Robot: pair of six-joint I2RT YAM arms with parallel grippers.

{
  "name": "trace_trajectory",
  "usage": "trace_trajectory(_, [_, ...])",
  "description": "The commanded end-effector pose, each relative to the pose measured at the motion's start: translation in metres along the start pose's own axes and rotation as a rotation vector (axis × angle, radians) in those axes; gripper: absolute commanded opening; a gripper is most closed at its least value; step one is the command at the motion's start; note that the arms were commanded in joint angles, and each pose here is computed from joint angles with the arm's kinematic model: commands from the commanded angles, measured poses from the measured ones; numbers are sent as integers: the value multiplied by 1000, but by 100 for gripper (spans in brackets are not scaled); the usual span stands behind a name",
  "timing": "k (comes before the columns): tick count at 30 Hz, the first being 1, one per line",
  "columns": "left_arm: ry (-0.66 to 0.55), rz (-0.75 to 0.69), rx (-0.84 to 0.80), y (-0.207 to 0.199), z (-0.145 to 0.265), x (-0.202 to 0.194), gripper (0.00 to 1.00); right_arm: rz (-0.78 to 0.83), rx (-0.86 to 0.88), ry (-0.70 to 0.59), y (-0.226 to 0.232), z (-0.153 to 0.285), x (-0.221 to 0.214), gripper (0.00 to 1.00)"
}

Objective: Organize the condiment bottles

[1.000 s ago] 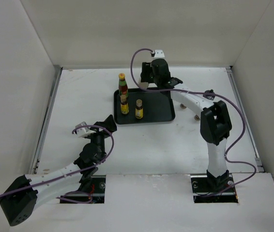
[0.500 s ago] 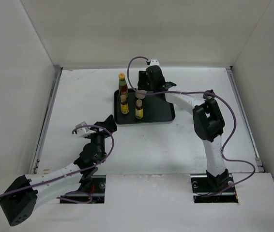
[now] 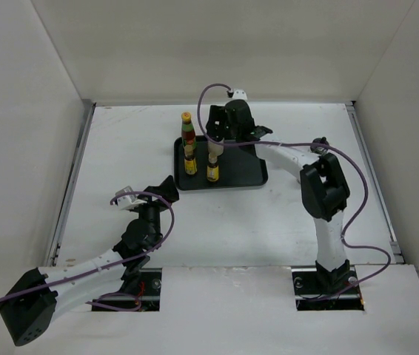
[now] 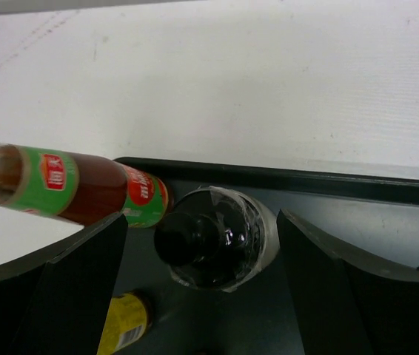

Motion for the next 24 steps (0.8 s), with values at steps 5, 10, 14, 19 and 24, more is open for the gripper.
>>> trace_trajectory(5, [43, -37, -1, 28, 13, -17, 100, -126, -4, -293, -25, 85, 86, 91])
trace_trajectory(10, [48, -45, 2, 29, 14, -18, 100, -175, -317, -372, -123, 140, 74, 92])
trace_trajectory(14, [58, -60, 7, 29, 13, -21, 100, -164, -619, -382, -191, 183, 55, 99])
trace_trajectory(19, [60, -57, 4, 28, 13, -20, 100, -160, -738, -270, -228, 190, 32, 100])
trace_trajectory(24, [64, -61, 3, 27, 13, -21, 100, -162, -743, -187, -244, 168, 18, 100])
Point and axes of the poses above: each gripper's point midway between its finger pads, its own z axis back along the fingers, its own y axis along the line the jaws close on, x = y × z, the point moved 10 cm from there along z, back along the fingers
